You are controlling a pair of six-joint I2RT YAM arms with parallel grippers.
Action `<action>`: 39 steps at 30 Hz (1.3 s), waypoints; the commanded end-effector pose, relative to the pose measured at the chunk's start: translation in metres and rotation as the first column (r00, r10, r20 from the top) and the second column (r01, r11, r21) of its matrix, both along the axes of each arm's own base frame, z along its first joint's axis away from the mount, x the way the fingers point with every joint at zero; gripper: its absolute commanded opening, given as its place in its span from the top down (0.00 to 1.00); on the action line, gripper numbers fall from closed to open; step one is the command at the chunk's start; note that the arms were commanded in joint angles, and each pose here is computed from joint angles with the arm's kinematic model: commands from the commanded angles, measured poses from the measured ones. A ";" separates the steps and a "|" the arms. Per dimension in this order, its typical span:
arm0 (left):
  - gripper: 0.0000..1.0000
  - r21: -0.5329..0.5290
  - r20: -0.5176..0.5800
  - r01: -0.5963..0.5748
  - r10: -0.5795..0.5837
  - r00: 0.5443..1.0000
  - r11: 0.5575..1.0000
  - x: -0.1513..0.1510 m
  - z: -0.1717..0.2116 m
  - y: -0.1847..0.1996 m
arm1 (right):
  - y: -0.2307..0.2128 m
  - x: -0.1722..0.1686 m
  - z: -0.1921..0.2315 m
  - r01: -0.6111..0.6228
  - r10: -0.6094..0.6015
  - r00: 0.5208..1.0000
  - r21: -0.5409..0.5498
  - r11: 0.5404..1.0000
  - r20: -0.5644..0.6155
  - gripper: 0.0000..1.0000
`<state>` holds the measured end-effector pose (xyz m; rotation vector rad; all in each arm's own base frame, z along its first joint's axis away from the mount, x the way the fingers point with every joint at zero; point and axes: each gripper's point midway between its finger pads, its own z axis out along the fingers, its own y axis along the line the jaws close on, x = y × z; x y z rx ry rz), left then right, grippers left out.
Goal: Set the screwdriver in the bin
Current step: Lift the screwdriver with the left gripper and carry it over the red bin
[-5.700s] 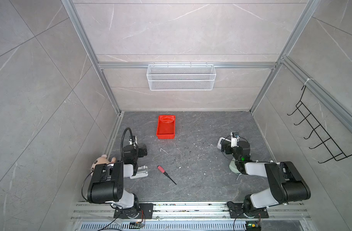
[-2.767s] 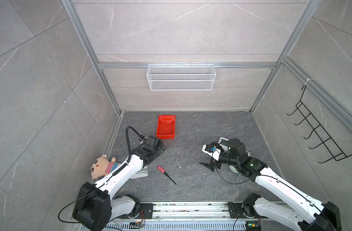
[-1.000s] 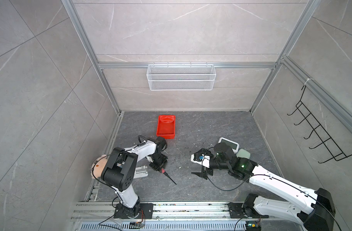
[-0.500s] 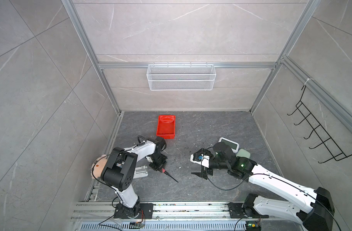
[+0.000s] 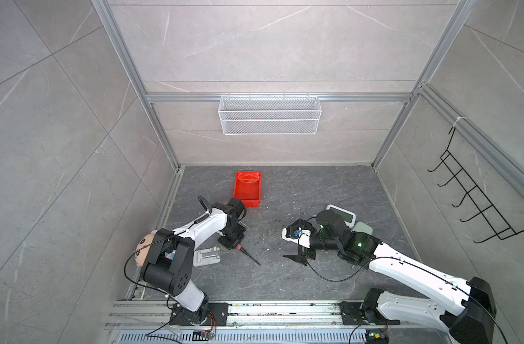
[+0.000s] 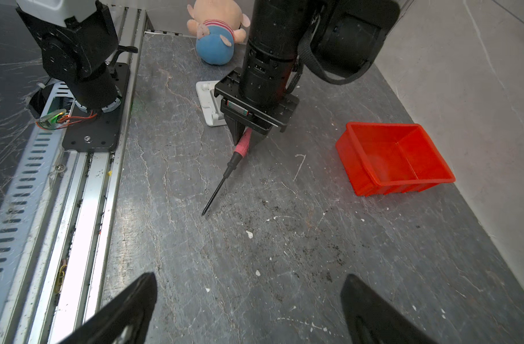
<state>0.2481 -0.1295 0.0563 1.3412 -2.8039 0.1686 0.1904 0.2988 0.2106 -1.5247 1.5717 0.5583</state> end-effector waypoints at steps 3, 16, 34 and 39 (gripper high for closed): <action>1.00 0.038 0.120 0.046 -0.050 0.992 0.998 0.016 0.038 0.008 | 0.009 0.005 0.018 0.008 -0.008 1.000 0.048 0.999 0.009 0.01; 1.00 0.226 0.380 0.327 -0.392 0.838 0.918 0.082 0.114 0.006 | 0.015 0.024 0.034 0.096 -0.099 0.995 0.103 0.990 0.024 0.01; 1.00 0.641 0.374 0.461 -0.774 0.510 0.613 0.203 0.177 -0.006 | 0.011 0.071 0.046 0.321 -0.333 0.941 0.152 0.935 0.065 0.01; 1.00 0.650 0.359 0.474 -0.789 0.499 0.595 0.229 0.171 -0.013 | 0.017 0.086 0.049 0.359 -0.377 0.923 0.178 0.916 0.074 0.01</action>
